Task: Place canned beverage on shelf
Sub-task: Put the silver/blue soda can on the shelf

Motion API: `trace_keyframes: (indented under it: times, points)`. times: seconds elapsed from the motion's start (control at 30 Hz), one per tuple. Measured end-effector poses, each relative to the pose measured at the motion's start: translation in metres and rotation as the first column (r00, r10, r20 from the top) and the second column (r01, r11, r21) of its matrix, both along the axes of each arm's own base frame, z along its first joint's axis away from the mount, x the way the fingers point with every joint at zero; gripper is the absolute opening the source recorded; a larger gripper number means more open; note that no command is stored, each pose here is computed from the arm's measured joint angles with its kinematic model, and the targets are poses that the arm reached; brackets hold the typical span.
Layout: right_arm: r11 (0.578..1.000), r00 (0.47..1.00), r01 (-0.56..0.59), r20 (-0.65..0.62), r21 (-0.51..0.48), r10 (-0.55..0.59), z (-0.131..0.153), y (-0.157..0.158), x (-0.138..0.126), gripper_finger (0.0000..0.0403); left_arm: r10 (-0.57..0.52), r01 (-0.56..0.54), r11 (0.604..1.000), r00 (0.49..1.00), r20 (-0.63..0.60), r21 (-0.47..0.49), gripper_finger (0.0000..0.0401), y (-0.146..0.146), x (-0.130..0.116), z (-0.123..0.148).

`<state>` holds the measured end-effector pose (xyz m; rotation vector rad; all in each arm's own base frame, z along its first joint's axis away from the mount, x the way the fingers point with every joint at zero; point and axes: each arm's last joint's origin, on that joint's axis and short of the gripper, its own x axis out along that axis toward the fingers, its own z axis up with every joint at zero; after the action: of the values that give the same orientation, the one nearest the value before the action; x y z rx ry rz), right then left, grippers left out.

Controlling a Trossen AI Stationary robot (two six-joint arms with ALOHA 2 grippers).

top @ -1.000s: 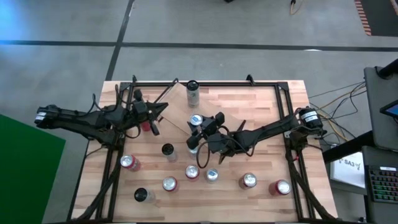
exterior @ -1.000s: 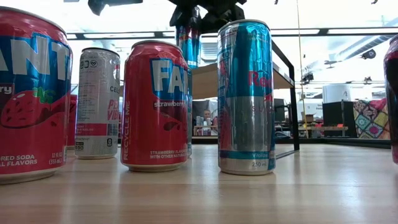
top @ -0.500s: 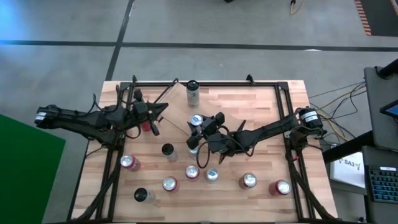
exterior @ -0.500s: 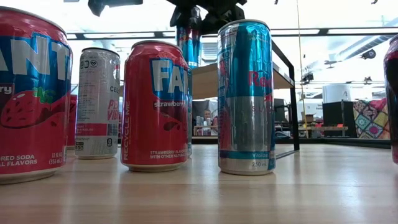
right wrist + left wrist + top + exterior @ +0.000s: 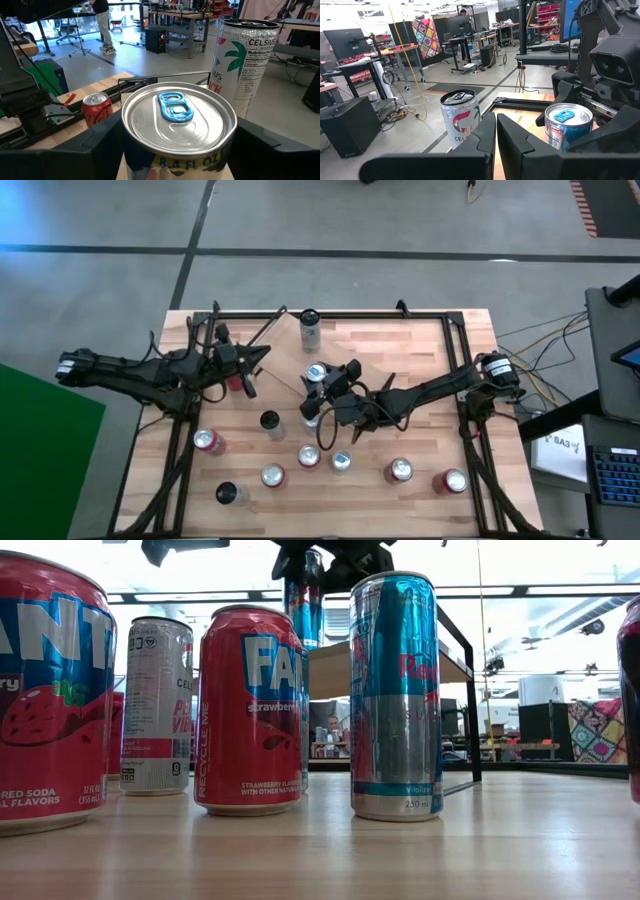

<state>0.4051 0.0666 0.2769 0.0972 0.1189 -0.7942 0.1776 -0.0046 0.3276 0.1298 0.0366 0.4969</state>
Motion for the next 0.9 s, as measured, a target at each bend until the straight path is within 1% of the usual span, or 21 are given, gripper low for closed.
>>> trace_keyframes:
  times: [0.2,0.33,0.67,0.77,0.9]
  points:
    - [1.0,1.0,-0.003,-0.002,-0.007,0.003,0.003,0.0,-0.001,0.031,0.0,0.0,1.0,1.0,0.004,-0.007,0.0,0.0,0.0,0.0]
    - [1.0,1.0,-0.009,0.007,-0.008,0.009,0.009,-0.001,-0.004,0.0322,0.0,0.0,1.0,1.0,0.004,-0.007,0.0,0.0,0.0,0.0]
    - [0.998,0.998,-0.052,0.046,-0.035,0.054,0.041,0.006,-0.022,0.0317,-0.008,0.007,0.999,1.0,-0.003,-0.034,0.0,-0.001,0.005,-0.004]
    - [0.995,0.994,-0.092,0.059,-0.043,0.094,0.054,0.009,-0.03,0.0313,-0.067,0.066,0.997,0.998,-0.013,-0.038,0.0,-0.003,0.008,-0.006]
    - [0.981,0.98,-0.185,0.066,-0.061,0.188,0.069,0.012,-0.039,0.0305,-0.209,0.208,0.977,0.977,-0.03,-0.047,0.0,-0.007,0.013,-0.009]
